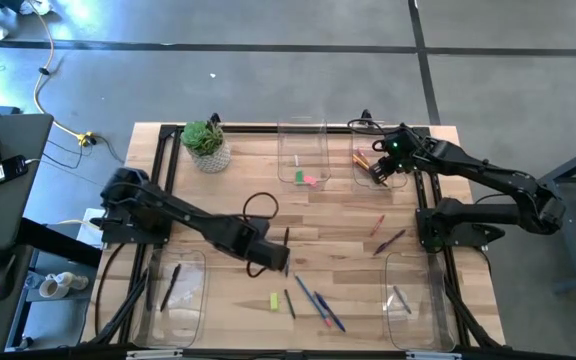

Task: Sort crayons/erasers/pens/pencils in bins
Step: Put the red eraser into the top right transparent bin

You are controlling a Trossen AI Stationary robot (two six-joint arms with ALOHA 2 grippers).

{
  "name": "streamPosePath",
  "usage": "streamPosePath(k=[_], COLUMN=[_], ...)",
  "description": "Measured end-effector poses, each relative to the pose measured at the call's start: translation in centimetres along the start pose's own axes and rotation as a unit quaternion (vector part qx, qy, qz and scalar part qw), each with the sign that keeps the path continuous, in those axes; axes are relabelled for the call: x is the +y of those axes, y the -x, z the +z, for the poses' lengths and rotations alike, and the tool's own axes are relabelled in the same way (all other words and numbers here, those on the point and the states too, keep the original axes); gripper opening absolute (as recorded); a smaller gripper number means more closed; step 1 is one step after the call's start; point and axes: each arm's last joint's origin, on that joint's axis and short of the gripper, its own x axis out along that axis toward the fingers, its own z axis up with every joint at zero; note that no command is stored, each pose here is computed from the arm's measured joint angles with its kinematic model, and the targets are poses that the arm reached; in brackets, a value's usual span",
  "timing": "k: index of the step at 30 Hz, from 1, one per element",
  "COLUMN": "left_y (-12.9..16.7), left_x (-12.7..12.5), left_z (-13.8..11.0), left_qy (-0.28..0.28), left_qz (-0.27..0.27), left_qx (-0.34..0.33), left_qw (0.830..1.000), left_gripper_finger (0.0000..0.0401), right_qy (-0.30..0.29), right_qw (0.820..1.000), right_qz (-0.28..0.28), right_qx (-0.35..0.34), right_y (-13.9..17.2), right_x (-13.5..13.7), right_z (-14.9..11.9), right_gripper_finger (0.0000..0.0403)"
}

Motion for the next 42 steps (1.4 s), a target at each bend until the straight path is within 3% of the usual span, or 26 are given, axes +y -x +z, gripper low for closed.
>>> streamPosePath(k=[16,32,42], left_y=[-5.2,-8.1,-8.3], left_x=[-1.4,-1.5,-1.1], left_z=[-1.1,-1.6,-1.6], left_qy=[-0.005,-0.019,-0.028], left_qz=[0.008,0.03,0.054], left_qx=[0.001,-0.005,-0.013], left_qw=[1.0,0.999,0.998], left_gripper_finger=[0.0131,0.0131,0.0131], right_qy=[0.001,0.005,0.006], right_qw=[1.0,1.0,1.0], right_qz=[0.0,0.0,-0.001], right_qx=[0.0,0.001,0.004], right_y=[0.0,0.0,0.0], right_x=[0.0,0.0,0.0], right_z=[0.0,0.0,-0.1], right_gripper_finger=[0.011,0.011,0.011])
